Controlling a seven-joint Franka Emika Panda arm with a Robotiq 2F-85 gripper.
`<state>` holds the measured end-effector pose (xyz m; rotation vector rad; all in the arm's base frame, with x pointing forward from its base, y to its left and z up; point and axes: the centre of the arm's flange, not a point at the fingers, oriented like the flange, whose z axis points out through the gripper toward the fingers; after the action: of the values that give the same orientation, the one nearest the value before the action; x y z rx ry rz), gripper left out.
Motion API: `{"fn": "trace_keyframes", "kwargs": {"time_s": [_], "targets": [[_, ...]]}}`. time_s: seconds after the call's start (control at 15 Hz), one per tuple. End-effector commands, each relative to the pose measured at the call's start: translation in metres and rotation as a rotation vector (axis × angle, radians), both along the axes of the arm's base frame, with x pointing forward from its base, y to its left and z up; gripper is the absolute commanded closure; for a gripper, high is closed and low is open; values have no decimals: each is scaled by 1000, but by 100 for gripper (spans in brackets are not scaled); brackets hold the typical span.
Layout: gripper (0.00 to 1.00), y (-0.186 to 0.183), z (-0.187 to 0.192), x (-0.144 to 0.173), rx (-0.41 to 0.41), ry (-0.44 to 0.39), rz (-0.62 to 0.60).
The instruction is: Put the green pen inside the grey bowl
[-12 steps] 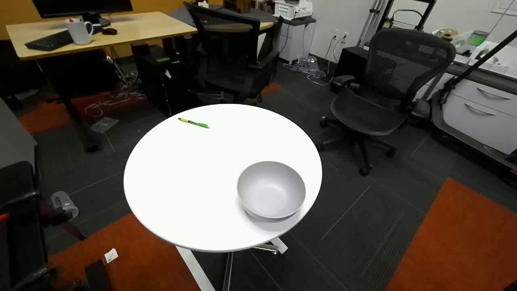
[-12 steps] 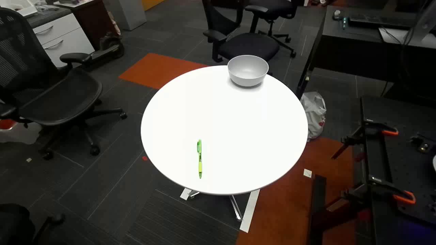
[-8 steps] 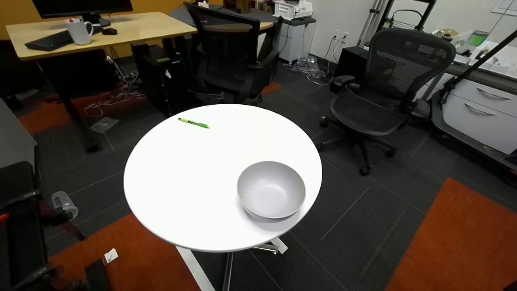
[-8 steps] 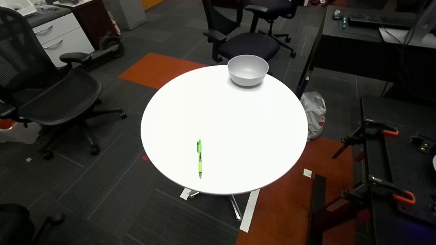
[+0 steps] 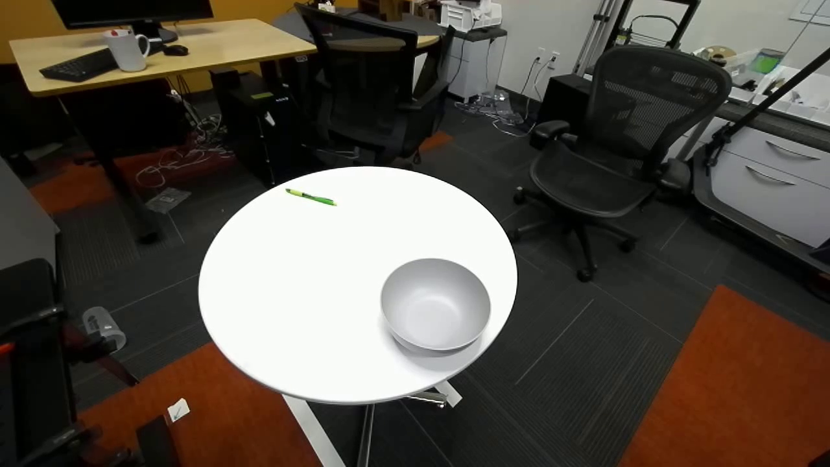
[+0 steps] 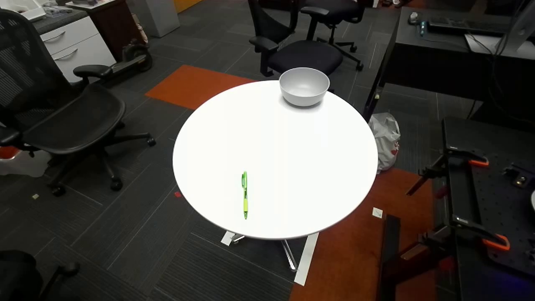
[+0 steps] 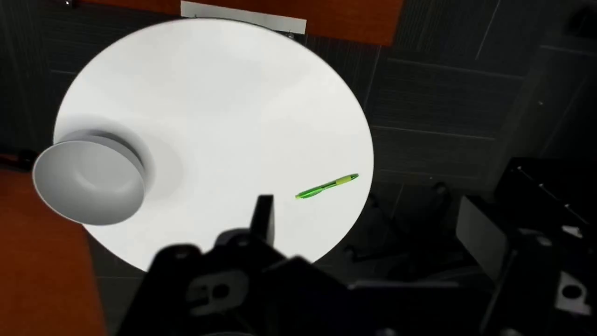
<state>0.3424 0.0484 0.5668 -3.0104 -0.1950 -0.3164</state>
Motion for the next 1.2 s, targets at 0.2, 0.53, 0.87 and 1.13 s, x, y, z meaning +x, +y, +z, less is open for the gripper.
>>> {"fn": "trace_keyframes", "kwargs": {"time_s": [0.2, 0.53, 0.87, 1.13], "targets": [[0, 51, -69, 79, -26, 84, -265], [0, 73, -132, 130, 19, 134, -381], [0, 85, -172, 181, 108, 94, -480], [0, 101, -204, 217, 101, 128, -632]]}}
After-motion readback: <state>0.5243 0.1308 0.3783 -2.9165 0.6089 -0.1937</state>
